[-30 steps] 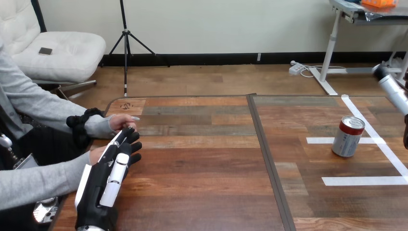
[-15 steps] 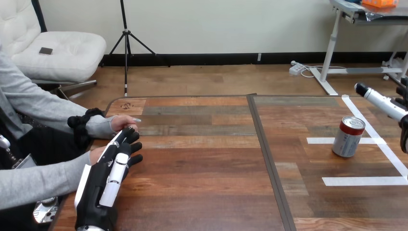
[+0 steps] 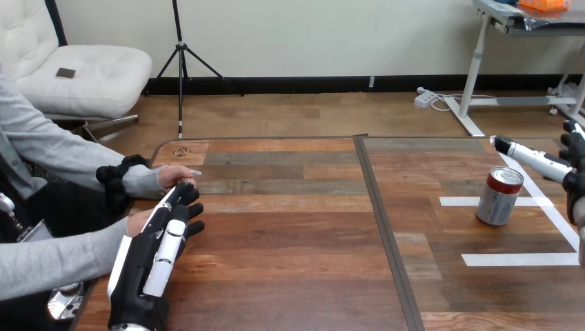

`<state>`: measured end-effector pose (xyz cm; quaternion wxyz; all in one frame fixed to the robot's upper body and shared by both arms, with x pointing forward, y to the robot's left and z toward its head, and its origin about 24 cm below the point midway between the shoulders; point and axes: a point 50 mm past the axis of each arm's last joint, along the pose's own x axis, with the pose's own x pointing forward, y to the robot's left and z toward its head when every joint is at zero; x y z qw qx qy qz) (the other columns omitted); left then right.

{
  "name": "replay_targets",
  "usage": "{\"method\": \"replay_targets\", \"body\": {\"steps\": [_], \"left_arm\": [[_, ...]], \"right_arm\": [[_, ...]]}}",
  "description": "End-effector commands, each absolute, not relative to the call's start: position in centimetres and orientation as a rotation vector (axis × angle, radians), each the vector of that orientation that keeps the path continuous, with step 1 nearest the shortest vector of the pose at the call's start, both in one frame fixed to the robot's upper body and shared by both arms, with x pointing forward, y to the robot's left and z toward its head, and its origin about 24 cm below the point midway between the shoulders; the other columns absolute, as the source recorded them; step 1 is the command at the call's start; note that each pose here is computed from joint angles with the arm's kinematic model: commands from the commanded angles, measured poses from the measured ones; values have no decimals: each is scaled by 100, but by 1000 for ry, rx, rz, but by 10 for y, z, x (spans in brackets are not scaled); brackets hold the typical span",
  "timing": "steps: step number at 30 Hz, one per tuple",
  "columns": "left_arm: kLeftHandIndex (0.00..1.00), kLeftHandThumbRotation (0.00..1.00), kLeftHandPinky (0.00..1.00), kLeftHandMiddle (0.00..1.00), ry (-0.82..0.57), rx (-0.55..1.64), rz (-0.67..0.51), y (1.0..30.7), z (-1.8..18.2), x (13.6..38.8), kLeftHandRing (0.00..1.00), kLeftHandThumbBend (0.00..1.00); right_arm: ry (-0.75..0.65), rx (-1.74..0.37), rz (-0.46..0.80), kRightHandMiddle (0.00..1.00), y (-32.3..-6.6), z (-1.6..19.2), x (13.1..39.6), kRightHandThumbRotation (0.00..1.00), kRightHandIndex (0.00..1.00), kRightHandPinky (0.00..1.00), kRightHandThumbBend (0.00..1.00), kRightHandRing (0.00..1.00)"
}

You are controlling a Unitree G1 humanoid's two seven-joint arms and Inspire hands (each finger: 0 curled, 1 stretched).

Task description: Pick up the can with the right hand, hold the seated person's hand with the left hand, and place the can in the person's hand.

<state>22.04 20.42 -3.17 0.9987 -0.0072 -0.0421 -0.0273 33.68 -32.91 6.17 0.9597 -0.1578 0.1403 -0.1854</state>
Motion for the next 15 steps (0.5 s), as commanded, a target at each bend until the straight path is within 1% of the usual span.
{"method": "replay_targets", "body": {"steps": [1, 2, 3, 5, 9, 13, 15], "left_arm": [[89, 85, 82, 89, -162, -11, -70, 202, -15, 236, 88, 53], [89, 84, 82, 89, -163, -11, -69, 202, -15, 237, 87, 53], [88, 84, 82, 89, -166, -11, -70, 202, -15, 237, 87, 54], [88, 84, 82, 89, -169, -12, -72, 201, -15, 237, 87, 53], [88, 84, 82, 88, -169, -11, -73, 202, -15, 237, 87, 55], [88, 84, 82, 88, -165, -7, -69, 202, -15, 237, 87, 57], [88, 84, 82, 88, -164, -10, -66, 201, -15, 237, 86, 58]], "right_arm": [[262, -299, -355, 100, -318, 68, 347, 30, 100, 87, 100, 99], [264, -297, -355, 100, -317, 67, 347, 30, 100, 86, 100, 99], [270, -298, -340, 100, -313, 64, 347, 29, 100, 83, 100, 99], [279, -300, -317, 100, -309, 60, 347, 27, 100, 83, 100, 99], [290, -316, -298, 100, -306, 58, 348, 28, 100, 89, 100, 100], [302, -317, -290, 100, -304, 58, 349, 29, 100, 91, 100, 100], [308, -336, -289, 99, -303, 58, 350, 30, 100, 86, 100, 98]]}}
